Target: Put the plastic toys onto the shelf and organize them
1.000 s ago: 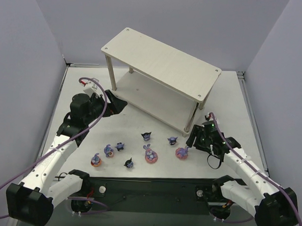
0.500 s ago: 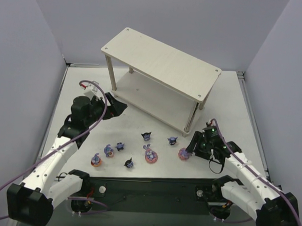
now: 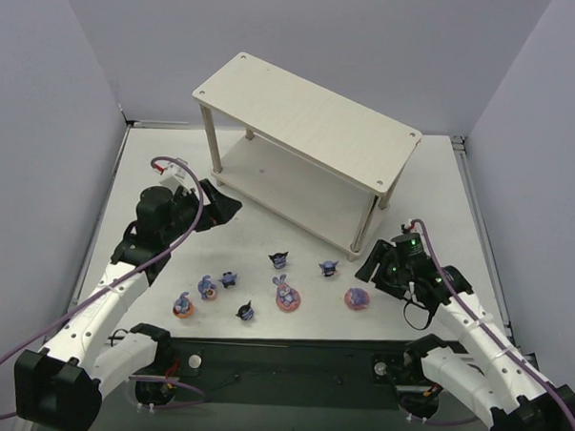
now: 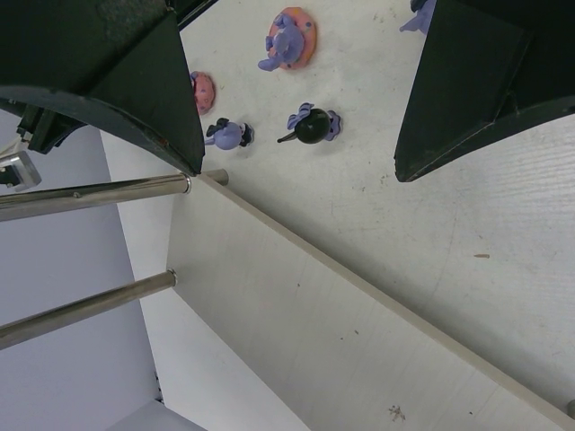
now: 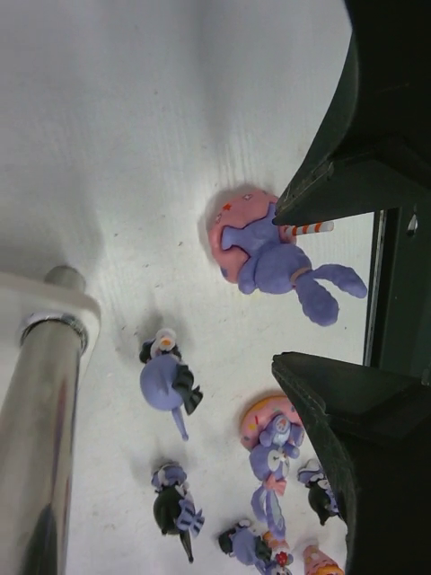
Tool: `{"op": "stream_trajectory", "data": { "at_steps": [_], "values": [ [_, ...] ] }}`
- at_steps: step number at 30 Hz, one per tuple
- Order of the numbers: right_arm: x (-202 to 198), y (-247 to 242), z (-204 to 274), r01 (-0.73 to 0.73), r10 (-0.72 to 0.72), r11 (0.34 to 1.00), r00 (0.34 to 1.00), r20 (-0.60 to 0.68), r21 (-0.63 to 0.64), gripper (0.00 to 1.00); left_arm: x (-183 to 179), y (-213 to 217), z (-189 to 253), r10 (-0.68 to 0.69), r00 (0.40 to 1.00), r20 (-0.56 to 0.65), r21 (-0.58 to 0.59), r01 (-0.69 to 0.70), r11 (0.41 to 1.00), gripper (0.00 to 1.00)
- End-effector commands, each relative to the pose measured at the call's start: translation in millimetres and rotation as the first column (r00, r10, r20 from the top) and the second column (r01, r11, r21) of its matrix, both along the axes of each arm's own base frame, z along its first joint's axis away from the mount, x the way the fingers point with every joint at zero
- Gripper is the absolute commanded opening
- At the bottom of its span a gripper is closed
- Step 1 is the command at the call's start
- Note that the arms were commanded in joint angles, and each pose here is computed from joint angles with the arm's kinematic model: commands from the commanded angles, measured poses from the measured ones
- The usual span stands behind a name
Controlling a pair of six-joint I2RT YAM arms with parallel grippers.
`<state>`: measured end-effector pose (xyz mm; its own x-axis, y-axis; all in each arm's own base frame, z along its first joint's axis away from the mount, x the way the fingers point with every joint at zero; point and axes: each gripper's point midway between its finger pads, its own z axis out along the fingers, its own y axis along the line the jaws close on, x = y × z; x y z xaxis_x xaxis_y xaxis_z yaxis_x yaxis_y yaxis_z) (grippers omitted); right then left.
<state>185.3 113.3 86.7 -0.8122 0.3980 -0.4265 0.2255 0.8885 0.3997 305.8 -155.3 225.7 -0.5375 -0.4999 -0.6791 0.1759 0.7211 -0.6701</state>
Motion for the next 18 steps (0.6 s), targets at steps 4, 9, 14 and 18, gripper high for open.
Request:
{"op": "stream_trajectory", "data": {
  "at_steps": [4,9,14,18],
  "values": [
    [2.3,5.3,32.5,-0.127,0.130,0.991,0.990,0.053,-0.048,0.70,3.2,-0.2,25.1,0.001,0.997,0.082,-0.031,0.002,1.000,0.97],
    [-13.9,16.5,30.0,-0.187,0.189,0.981,0.981,0.041,-0.055,0.72,4.2,0.6,24.1,0.005,0.997,0.079,-0.029,-0.003,1.000,0.97],
    [-28.9,27.1,17.6,-0.281,0.292,0.946,0.955,0.047,-0.164,0.69,4.1,-0.5,22.4,0.001,0.997,0.072,-0.030,0.001,1.000,0.97],
    [-25.2,14.8,6.4,-0.238,0.263,0.926,0.964,0.046,-0.293,0.66,4.4,-2.0,19.7,-0.006,0.998,0.062,-0.034,0.009,0.999,0.97]
  ]
}}
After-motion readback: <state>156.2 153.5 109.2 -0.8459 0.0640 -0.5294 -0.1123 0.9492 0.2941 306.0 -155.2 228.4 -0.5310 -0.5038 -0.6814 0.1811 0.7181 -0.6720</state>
